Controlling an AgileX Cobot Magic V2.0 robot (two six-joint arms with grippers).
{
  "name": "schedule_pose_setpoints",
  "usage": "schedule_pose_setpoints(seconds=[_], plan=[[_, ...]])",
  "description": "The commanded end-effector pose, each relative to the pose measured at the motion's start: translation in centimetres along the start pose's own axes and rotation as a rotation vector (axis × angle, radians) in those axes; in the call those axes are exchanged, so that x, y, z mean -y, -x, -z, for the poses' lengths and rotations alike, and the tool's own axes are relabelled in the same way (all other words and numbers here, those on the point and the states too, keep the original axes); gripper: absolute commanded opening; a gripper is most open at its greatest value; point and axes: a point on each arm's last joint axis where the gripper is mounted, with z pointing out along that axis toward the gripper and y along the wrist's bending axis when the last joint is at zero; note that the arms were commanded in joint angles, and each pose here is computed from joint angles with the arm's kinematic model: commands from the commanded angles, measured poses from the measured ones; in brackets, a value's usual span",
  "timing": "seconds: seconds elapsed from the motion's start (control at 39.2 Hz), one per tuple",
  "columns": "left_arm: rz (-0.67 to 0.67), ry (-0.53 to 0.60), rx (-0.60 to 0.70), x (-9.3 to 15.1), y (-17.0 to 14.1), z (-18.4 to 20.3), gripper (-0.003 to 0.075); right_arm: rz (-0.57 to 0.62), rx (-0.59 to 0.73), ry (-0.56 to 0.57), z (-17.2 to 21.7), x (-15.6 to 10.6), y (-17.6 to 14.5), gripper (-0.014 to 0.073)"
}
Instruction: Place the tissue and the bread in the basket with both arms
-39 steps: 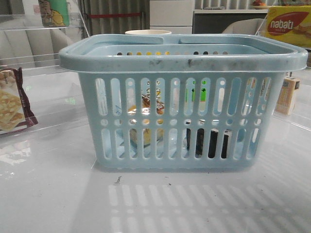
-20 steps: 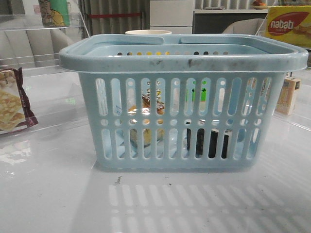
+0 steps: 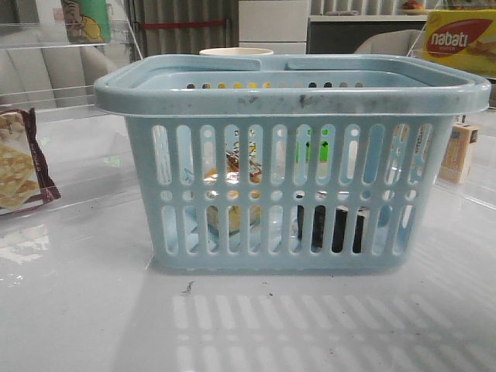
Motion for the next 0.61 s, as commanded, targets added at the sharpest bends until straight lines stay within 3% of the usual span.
schedule_pose_setpoints(seconds=[0.0, 0.59], plan=[[0.011, 0.000, 0.163, -0.01, 1.42, 0.27, 0.0092, 0.015, 0.093, -0.016, 0.63, 0.16, 1.20, 0.0057], [0.012, -0.004, 0.206, 0.00, 1.81, 0.34, 0.0091, 0.015, 0.094, -0.016, 0.63, 0.16, 1.21, 0.0057]])
